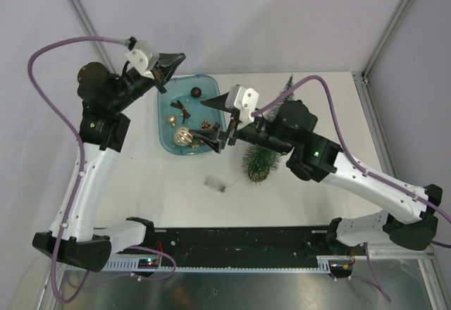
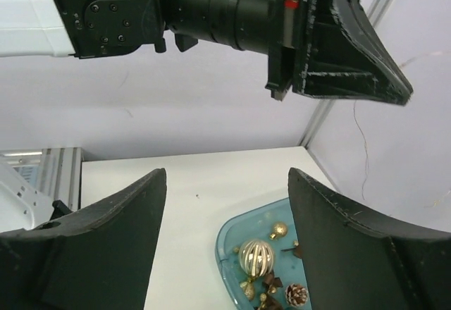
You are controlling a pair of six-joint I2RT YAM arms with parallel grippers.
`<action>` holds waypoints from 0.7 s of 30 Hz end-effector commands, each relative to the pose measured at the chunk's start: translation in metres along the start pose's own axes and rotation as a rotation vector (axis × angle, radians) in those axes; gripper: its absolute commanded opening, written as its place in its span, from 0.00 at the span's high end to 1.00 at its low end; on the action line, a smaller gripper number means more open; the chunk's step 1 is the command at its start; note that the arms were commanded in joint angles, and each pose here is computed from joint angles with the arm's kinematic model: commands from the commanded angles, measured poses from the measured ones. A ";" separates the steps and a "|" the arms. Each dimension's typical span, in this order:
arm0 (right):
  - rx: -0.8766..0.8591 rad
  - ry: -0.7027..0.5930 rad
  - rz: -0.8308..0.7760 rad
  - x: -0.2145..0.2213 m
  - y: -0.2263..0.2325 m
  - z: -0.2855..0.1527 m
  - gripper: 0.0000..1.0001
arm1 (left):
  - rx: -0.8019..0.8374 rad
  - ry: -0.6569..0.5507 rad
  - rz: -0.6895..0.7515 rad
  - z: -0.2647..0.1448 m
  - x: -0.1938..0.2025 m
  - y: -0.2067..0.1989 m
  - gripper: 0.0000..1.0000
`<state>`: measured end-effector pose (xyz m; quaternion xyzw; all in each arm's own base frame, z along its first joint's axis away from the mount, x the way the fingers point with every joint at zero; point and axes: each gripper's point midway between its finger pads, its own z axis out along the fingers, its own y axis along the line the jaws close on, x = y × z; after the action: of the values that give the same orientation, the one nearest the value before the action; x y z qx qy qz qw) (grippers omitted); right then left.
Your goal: Decorate the small christmas tree
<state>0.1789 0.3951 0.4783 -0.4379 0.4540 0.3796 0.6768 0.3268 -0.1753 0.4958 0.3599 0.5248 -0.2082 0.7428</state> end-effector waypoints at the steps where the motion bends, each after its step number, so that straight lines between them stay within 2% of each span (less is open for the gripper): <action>1: 0.005 -0.124 -0.006 -0.052 -0.001 -0.026 0.26 | -0.014 -0.155 0.261 -0.022 -0.064 -0.003 1.00; 7: 0.034 -0.267 0.000 -0.102 -0.018 -0.054 0.26 | -0.033 -0.236 0.491 -0.045 -0.084 -0.015 1.00; 11: 0.057 -0.353 0.023 -0.133 -0.034 -0.073 0.26 | -0.062 -0.267 0.594 -0.059 -0.089 -0.021 1.00; 17: 0.124 -0.443 0.056 -0.159 -0.075 -0.088 0.26 | -0.034 -0.314 0.666 -0.072 -0.097 -0.037 1.00; 21: 0.175 -0.408 0.097 -0.153 -0.109 -0.076 0.26 | 0.008 -0.338 0.691 -0.075 -0.100 -0.048 1.00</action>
<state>0.1997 0.2766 0.6105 -0.2913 0.3687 0.4269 0.7726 0.2277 -0.1531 0.5491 0.4594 0.2931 -0.0214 0.8382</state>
